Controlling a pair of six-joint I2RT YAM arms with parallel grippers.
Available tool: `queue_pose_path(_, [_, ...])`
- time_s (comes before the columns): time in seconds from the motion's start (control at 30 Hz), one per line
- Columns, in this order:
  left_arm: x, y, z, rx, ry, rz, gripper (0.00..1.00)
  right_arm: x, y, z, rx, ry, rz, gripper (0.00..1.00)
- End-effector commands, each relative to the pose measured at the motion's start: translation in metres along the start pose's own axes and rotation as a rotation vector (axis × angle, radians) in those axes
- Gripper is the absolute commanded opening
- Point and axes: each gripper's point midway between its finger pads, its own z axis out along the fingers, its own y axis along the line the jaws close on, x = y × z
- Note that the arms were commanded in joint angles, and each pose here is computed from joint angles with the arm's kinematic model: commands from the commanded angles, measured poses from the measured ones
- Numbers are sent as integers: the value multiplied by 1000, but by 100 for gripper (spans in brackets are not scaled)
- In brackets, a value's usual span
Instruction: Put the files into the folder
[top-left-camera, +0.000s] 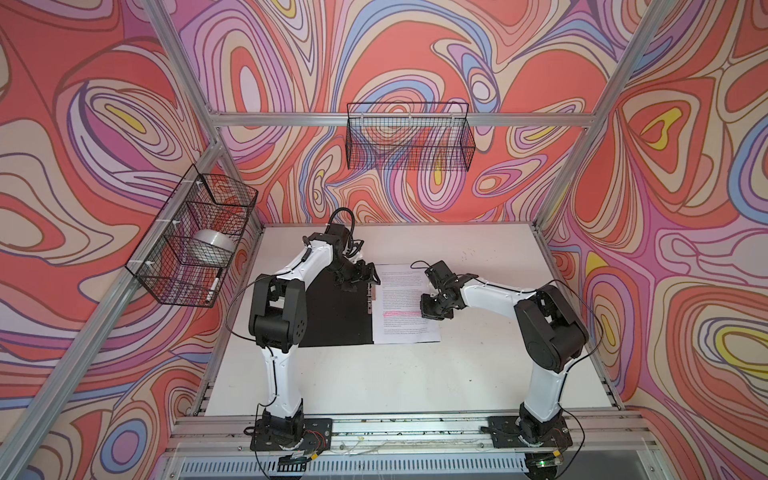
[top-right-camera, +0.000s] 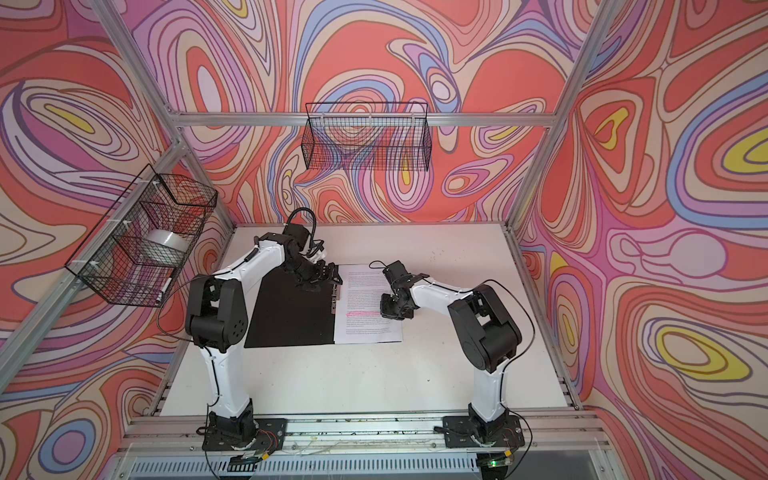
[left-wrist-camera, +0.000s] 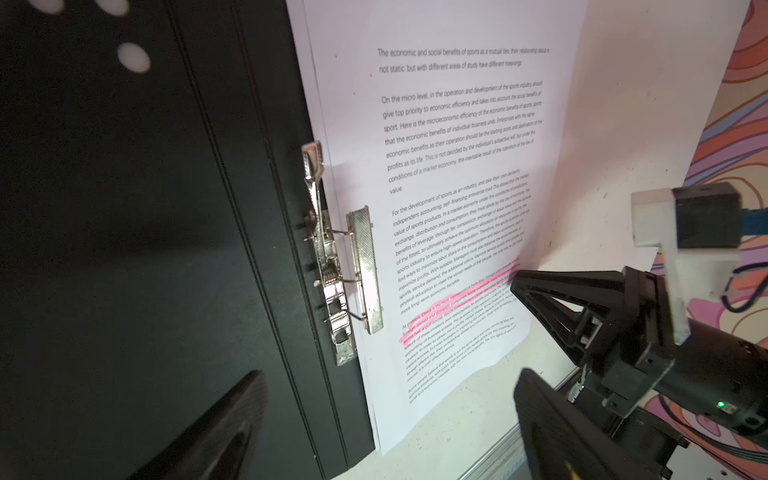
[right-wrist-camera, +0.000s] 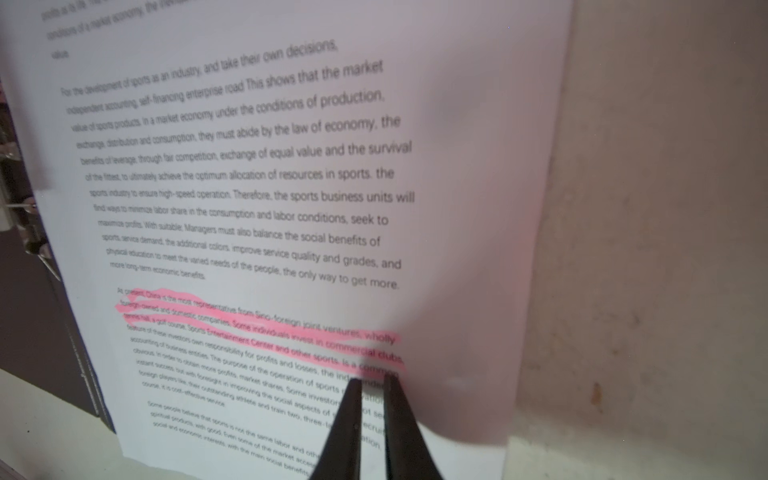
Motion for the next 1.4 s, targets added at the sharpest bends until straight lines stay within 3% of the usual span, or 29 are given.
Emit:
queue_pose_path(0.0, [21,-29,-9,22,8,123,91,8,-8,7,6,19,23,12])
queue_pose_path(0.13, [54,-54,4,55,66,275,88,10,-8,10,-2,22,28,12])
queue_pose_path(0.37, [100,-77,35,93,187,407,83,15,-12,16,1,37,34,12])
queue_pose_path(0.6, [121,-66,64,104,282,333,76,16,-11,17,-9,38,37,12])
queue_pose_path(1.03, [139,-39,79,41,356,303,59,10,0,5,-46,15,20,13])
queue_pose_path(1.37, [147,-28,85,18,387,290,56,8,14,-23,-109,-31,13,13])
